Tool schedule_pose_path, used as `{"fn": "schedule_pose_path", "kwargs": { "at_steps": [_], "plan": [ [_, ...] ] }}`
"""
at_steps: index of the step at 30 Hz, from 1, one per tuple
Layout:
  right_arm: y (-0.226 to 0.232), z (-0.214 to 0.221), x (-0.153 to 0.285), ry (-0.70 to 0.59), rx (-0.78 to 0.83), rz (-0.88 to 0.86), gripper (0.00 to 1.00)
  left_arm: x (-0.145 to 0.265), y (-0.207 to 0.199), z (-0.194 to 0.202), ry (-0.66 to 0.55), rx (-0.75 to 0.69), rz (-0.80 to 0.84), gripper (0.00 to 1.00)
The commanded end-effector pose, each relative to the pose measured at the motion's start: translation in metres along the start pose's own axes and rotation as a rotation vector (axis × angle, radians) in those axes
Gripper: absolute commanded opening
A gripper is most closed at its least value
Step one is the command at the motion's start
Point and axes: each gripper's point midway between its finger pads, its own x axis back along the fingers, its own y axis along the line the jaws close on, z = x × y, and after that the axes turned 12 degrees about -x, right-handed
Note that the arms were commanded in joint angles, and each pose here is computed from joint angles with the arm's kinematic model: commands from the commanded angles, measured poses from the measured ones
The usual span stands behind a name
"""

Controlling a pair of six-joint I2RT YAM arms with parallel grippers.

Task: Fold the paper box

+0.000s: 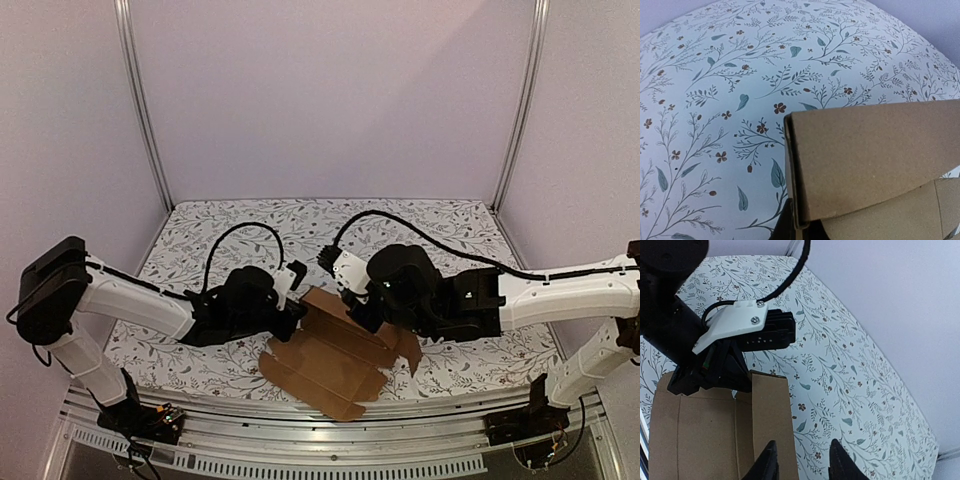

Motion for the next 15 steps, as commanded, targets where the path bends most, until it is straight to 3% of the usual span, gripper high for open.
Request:
{"fn": "schedule_pose_path", "kwargs": {
  "at_steps": [1, 4, 15],
  "plan": [
    [0.001, 0.011, -0.018, 0.059, -0.173, -0.087, 0.21, -0.012, -0.018, 0.008, 0.032, -0.101, 0.057, 0.0],
    [-0.003, 0.014, -0.029, 0.059, -0.282, -0.113, 0.0, -0.018, -0.019, 0.01, 0.043, -0.133, 0.056, 0.0],
    [0.007, 0.034, -0.07, 0.055, -0.506, -0.15, 0.0, -0.034, -0.033, 0.01, 0.049, -0.239, 0.074, 0.0]
  ]
}}
